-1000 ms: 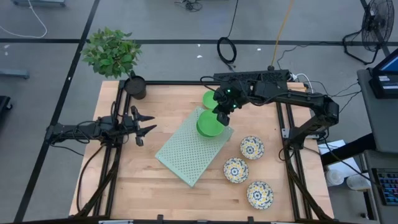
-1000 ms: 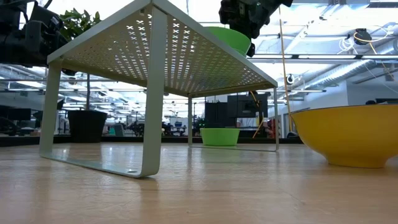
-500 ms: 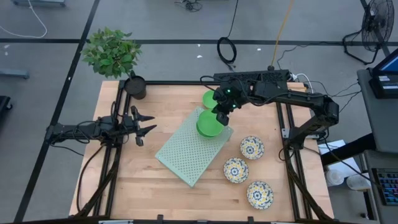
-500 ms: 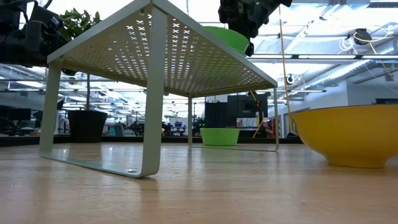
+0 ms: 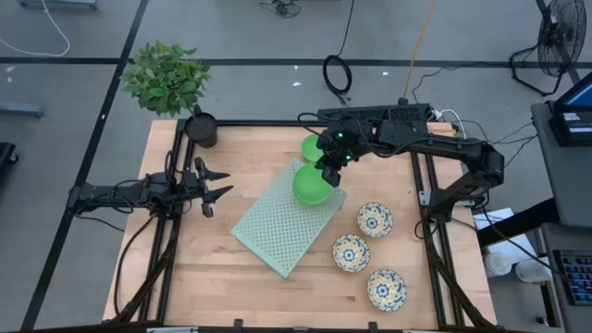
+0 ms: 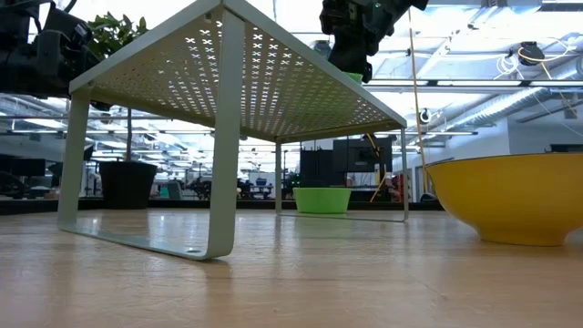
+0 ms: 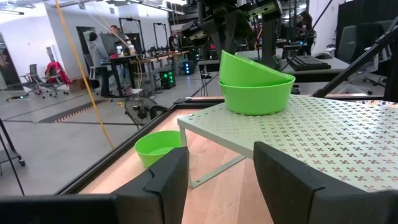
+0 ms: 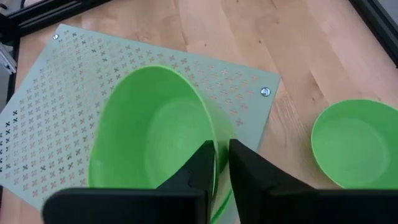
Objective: Pick & Place Mini bowls
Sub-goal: Stack the right green bowl on the green bowl on the shelf
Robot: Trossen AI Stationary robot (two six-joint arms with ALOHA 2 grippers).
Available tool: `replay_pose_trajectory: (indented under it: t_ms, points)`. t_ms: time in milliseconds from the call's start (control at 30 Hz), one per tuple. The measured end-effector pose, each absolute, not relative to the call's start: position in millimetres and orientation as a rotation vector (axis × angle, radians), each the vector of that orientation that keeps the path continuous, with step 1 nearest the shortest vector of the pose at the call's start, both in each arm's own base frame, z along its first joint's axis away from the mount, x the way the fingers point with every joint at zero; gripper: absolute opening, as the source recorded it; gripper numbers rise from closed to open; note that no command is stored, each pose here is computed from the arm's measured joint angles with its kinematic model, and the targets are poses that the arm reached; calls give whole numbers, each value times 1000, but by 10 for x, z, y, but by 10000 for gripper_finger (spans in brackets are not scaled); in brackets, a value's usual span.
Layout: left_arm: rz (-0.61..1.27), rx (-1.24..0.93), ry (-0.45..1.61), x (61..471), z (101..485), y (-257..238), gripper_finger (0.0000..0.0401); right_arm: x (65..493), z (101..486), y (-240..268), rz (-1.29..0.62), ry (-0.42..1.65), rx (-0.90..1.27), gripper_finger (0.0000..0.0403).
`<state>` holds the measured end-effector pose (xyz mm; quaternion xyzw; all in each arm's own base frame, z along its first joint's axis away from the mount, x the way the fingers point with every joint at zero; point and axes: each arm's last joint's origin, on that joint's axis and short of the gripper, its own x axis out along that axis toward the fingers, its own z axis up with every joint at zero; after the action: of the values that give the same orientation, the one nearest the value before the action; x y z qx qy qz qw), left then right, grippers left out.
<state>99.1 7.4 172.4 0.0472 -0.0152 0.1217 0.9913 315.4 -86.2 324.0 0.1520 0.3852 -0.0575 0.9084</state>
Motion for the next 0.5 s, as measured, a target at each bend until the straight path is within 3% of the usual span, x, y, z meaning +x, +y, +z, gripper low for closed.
replay_pose_trajectory:
  t_ms: [500]
  points:
    - [244, 95, -31, 991, 1724, 74, 182, 3196, 3283, -874, -110, 733, 286, 131]
